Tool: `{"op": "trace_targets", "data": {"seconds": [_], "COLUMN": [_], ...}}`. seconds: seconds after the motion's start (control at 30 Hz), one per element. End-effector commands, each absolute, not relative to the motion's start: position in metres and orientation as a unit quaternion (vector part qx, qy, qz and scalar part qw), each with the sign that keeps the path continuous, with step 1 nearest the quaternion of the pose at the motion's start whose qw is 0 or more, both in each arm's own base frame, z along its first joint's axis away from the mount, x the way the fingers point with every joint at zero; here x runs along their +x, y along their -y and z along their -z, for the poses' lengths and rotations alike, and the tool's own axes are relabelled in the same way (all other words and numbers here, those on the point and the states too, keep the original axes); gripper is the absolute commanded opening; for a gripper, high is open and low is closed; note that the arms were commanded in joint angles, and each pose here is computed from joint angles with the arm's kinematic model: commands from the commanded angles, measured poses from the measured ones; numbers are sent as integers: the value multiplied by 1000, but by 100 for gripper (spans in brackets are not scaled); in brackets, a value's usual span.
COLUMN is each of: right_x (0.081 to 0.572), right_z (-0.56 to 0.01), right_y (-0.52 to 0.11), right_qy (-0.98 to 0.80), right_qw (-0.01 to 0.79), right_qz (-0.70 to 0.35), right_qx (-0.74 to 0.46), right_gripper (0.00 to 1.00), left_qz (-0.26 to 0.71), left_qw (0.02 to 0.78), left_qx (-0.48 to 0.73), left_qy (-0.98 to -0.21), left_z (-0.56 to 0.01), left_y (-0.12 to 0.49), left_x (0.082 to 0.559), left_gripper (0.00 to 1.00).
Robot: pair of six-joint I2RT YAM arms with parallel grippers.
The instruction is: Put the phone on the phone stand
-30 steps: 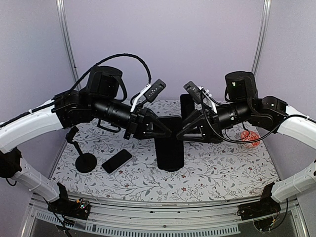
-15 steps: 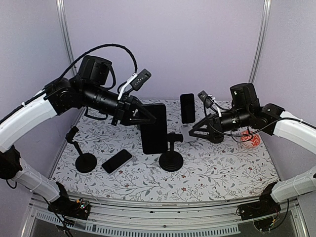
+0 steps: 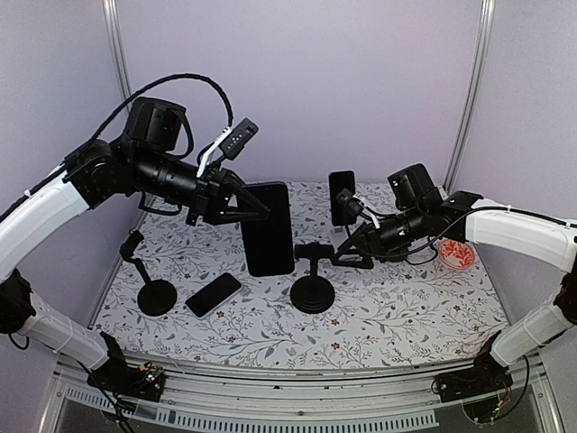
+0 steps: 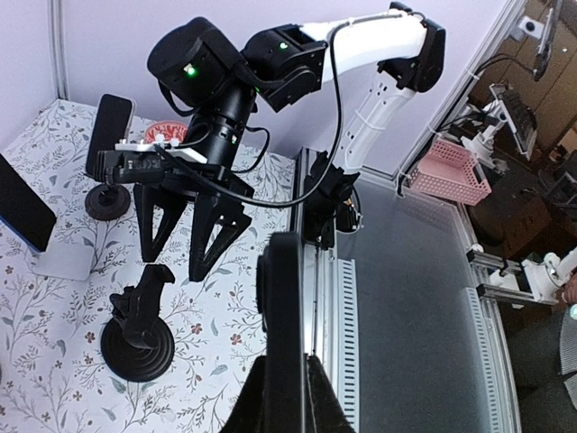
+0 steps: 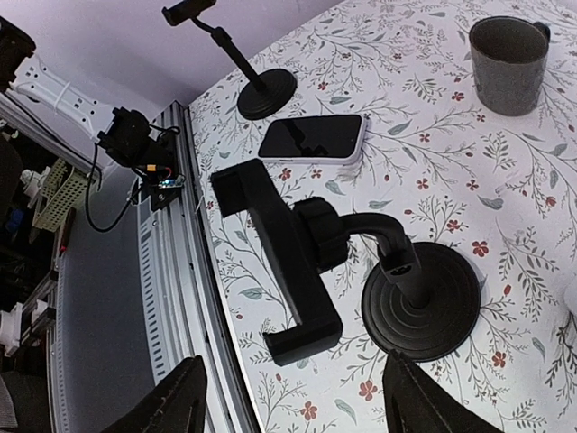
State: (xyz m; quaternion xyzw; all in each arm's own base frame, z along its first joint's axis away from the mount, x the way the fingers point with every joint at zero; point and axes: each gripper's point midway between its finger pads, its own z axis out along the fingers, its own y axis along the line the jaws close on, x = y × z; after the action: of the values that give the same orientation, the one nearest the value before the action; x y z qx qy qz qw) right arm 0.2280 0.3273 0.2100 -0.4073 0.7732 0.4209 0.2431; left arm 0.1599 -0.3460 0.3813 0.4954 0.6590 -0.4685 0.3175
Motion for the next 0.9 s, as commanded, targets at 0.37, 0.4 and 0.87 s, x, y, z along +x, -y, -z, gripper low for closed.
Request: {"op": "trace_targets", "data": {"seconds": [0.37,0.4,0.87], "right_x": [231,232,223], "right_z": [-227,-227,-234], "right_y": [-345,-346,-349], "right_qy": [-724,-722,-703], "right_qw": [261,261,250], "right_qz": [-458,-460,-483], "right_qx": [-445,-446,-458], "right_gripper": [66,66,38], "left_qz": [477,477,478], "left_qw": [337,337,334], "left_qx": [494,494,493], "left_qy": [-644,-644,-645], "left_z": [-393,-393,-389], "left_y": [337,337,336], "left_x": [157,157,156], "left_gripper": [0,0,0]}}
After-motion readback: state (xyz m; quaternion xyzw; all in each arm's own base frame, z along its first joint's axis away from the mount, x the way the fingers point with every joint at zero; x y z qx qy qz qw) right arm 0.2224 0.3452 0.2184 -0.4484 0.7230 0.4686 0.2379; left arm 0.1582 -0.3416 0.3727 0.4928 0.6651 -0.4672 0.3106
